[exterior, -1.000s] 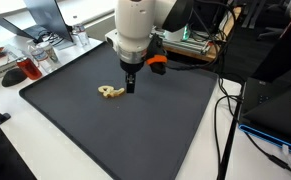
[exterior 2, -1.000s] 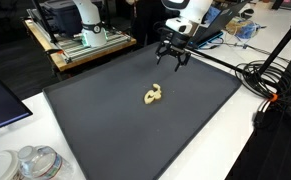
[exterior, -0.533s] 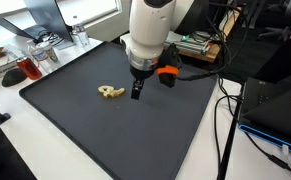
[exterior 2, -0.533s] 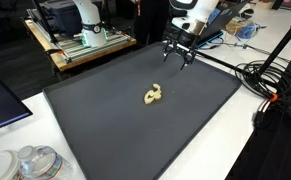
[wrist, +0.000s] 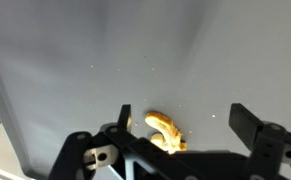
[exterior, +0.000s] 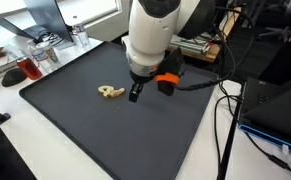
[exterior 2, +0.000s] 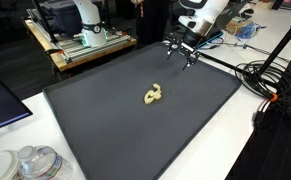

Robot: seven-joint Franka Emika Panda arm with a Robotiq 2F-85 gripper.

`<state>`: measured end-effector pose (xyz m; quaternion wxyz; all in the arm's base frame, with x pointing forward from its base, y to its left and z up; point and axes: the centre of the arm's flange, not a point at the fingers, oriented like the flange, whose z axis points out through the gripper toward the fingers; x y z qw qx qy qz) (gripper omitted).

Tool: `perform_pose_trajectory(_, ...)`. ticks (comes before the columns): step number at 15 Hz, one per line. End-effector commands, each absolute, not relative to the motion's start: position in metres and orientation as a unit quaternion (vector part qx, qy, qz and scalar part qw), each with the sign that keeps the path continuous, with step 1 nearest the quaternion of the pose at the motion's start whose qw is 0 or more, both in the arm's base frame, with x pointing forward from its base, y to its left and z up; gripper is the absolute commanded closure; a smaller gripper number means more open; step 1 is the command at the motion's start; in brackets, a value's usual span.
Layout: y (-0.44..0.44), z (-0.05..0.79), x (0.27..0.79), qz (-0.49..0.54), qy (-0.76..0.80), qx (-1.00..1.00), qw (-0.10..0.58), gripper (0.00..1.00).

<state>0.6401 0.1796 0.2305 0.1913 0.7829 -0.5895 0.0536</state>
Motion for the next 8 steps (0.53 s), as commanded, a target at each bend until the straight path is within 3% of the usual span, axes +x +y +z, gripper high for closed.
perform_pose_trajectory(1,0.180,0.255,0.684,0.044,-0.587,0.777,0.224,0.00)
perform_pose_trajectory(8,0.148,0.284,0.750,0.008,-0.538,0.813,0.223,0.00)
